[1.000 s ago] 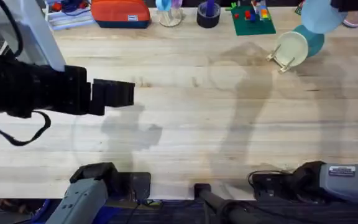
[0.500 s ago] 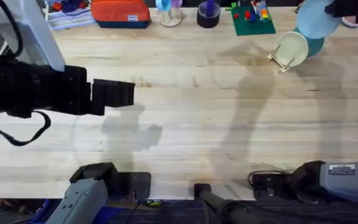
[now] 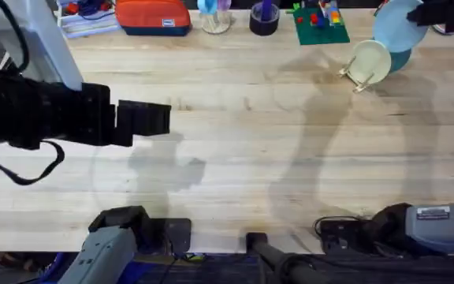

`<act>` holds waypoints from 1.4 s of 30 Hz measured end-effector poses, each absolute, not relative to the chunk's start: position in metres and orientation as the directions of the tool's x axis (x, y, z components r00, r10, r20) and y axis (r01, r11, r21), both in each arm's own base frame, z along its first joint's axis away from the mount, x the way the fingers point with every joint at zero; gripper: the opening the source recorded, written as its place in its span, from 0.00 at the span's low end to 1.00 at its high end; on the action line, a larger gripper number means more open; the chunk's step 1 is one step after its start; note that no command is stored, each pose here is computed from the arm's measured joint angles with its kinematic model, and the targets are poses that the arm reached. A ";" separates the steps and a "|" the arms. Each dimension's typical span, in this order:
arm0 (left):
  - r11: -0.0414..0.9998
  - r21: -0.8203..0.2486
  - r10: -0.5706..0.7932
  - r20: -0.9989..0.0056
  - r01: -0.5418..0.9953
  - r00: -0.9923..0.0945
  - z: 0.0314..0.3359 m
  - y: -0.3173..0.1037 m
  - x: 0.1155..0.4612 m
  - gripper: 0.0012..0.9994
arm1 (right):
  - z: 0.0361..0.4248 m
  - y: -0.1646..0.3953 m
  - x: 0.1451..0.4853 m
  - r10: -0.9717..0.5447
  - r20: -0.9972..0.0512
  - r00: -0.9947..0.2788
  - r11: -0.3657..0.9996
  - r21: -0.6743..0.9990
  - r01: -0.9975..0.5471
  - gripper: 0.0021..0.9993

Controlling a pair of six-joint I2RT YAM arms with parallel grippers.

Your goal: Pick up the plates from the table one by one and place each into a slot on the dish rack.

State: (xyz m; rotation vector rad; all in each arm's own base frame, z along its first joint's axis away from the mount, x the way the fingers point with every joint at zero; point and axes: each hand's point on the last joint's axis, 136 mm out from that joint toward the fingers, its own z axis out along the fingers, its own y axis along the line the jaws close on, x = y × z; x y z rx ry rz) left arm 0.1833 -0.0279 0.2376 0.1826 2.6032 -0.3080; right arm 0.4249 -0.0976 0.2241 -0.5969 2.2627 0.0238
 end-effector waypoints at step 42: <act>0.965 -0.183 0.071 -0.502 0.186 -0.862 0.238 -0.028 0.183 0.99 | 0.183 -0.105 0.422 -0.404 -0.619 -0.674 0.895 -0.113 -0.432 0.03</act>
